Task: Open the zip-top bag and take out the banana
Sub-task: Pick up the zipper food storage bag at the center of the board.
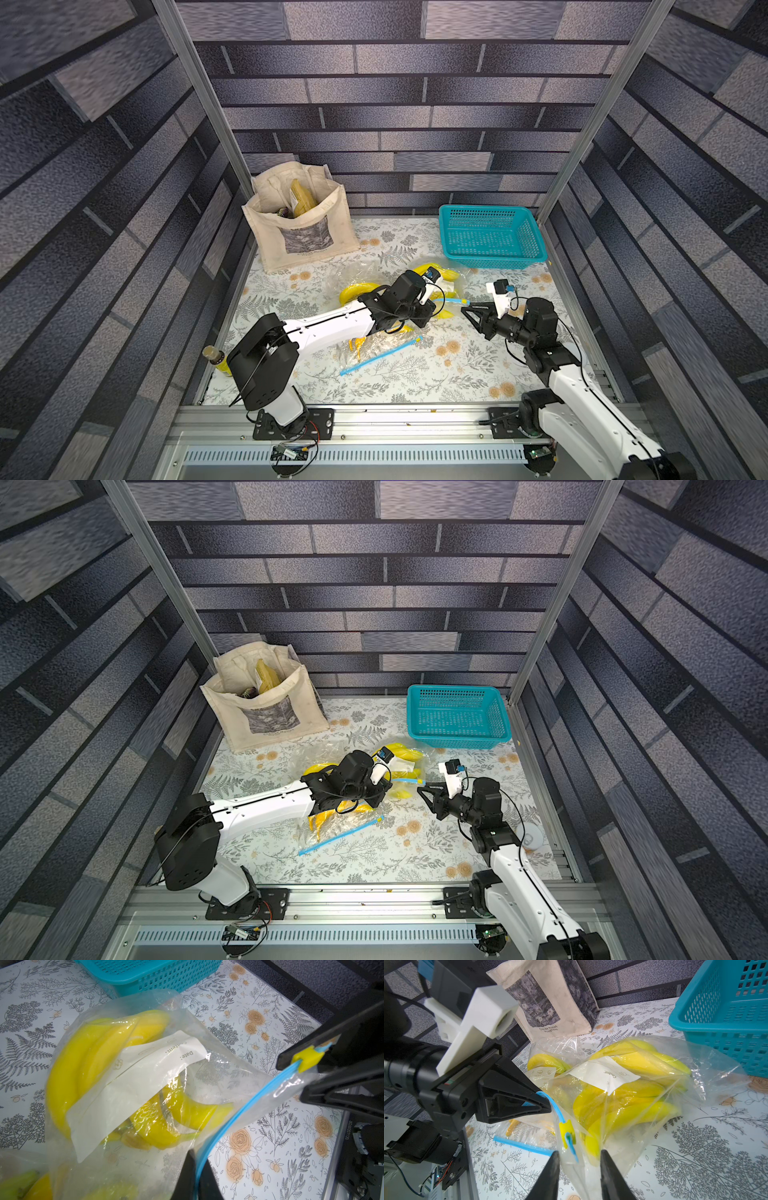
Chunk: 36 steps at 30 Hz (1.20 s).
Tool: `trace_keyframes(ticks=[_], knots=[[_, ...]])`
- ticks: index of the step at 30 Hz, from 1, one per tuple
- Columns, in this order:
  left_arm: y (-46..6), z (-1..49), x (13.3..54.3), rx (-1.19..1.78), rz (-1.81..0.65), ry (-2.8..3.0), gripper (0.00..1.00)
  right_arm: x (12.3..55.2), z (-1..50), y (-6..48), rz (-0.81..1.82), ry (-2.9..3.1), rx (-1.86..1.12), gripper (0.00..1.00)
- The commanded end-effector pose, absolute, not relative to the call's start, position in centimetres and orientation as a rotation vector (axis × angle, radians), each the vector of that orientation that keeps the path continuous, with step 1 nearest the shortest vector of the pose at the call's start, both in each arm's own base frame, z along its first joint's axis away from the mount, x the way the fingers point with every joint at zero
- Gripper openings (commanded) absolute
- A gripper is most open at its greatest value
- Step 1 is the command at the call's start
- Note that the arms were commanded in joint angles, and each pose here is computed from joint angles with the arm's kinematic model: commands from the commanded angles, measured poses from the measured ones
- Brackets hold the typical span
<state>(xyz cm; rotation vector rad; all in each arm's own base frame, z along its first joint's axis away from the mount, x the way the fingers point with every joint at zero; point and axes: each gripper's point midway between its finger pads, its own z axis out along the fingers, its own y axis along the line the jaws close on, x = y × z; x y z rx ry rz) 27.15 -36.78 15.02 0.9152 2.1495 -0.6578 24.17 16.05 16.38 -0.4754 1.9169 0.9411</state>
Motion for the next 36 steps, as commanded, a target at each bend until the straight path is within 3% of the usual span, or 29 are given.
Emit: trace_keyframes(ticks=[1,4,14,26,28,32,36], knots=[[-36.5,16.5,27.1,0.873,-0.701,2.122,0.08,24.6,18.6,16.6,0.945,1.844,-0.512,0.31],[-36.4,16.4,27.1,0.87,-0.704,2.127,0.08,24.7,18.6,16.8,0.958,1.849,-0.521,0.26],[-36.4,17.1,27.3,0.85,-0.734,2.112,0.08,24.8,18.3,17.1,0.969,1.869,-0.545,0.23],[-36.4,16.7,27.3,0.839,-0.754,2.124,0.11,24.7,18.8,17.6,1.005,1.859,-0.566,0.03],[-36.4,16.7,27.2,0.841,-0.753,2.124,0.17,24.6,18.8,17.7,1.015,1.862,-0.571,0.0],[-36.0,17.7,27.2,0.838,-0.745,2.092,0.43,24.4,18.8,17.7,1.018,1.874,-0.579,0.0],[-36.5,21.1,26.0,0.926,-0.82,1.934,0.54,24.1,18.8,17.8,1.02,1.883,-0.594,0.0]])
